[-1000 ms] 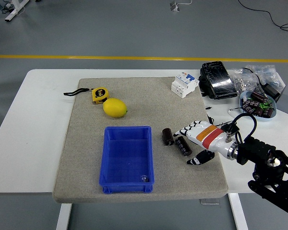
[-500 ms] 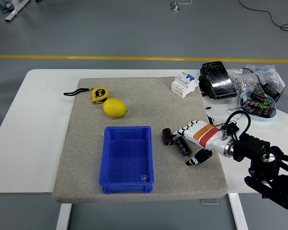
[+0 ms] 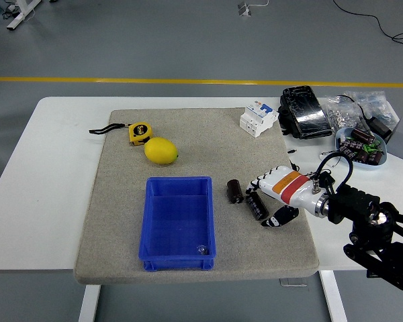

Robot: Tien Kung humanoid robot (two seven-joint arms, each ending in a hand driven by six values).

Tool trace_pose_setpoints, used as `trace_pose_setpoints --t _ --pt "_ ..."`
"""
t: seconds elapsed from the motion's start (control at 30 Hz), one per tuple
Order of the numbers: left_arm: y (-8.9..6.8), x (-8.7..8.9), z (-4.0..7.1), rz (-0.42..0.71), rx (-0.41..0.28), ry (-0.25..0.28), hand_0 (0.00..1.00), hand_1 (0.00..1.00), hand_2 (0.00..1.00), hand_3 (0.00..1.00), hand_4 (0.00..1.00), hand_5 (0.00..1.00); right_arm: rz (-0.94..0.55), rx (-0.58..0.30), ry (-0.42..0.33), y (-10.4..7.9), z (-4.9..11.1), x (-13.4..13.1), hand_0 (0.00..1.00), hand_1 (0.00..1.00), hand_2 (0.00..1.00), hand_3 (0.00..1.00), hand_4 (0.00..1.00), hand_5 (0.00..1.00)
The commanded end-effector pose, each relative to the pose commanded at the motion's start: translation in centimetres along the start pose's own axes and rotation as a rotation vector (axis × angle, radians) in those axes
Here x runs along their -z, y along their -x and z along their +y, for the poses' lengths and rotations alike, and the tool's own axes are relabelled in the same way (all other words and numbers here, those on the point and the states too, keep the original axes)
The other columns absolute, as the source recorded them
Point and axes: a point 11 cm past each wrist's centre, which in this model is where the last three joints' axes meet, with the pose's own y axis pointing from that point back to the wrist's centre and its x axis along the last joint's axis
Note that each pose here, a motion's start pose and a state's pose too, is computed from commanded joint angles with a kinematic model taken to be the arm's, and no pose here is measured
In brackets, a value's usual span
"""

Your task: Pick up the battery,place it into the box

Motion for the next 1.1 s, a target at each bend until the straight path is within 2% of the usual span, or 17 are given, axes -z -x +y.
trace_pose_setpoints --t 0.27,0.3,0.5,0.53,0.6,0.97,1.1 --pt "0.0 0.1 0.0 -0.005 0.000 -0.004 0.555 0.561 0.629 0.584 0.631 0.603 -0.002 -0.006 0.000 0.1 -0.2 0.1 0.541 0.566 0.611 0.631 0.930 0.349" --pt "0.0 0.1 0.0 -0.005 0.000 -0.004 0.557 0.561 0.629 0.584 0.633 0.606 -0.002 -0.005 0.002 0.2 -0.2 0.1 0.478 0.526 0.567 0.593 0.896 0.337" --pt "0.0 0.2 0.0 -0.008 0.000 -0.006 0.557 0.561 0.629 0.584 0.633 0.606 -0.005 -0.013 0.010 0.0 -0.2 0.0 0.478 0.526 0.567 0.593 0.896 0.337" --pt "0.0 0.3 0.0 -0.008 0.000 -0.007 0.555 0.561 0.630 0.584 0.633 0.605 -0.007 -0.018 0.010 -0.1 -0.2 0.0 0.446 0.489 0.539 0.571 0.872 0.328" --pt "0.0 0.3 0.0 -0.010 0.000 -0.008 0.555 0.561 0.630 0.584 0.633 0.605 -0.008 -0.025 0.010 -0.3 -0.2 0.0 0.446 0.489 0.539 0.571 0.872 0.328" --pt "-0.2 0.2 -0.1 -0.012 -0.001 -0.005 0.555 0.561 0.630 0.585 0.634 0.606 -0.009 -0.100 0.007 -3.2 -0.3 0.3 0.442 0.482 0.534 0.564 0.851 0.318" --pt "-0.2 0.2 -0.1 -0.011 -0.002 -0.006 0.555 0.561 0.630 0.585 0.634 0.606 -0.008 -0.140 -0.015 -4.7 -0.7 1.4 0.442 0.482 0.534 0.564 0.851 0.318"
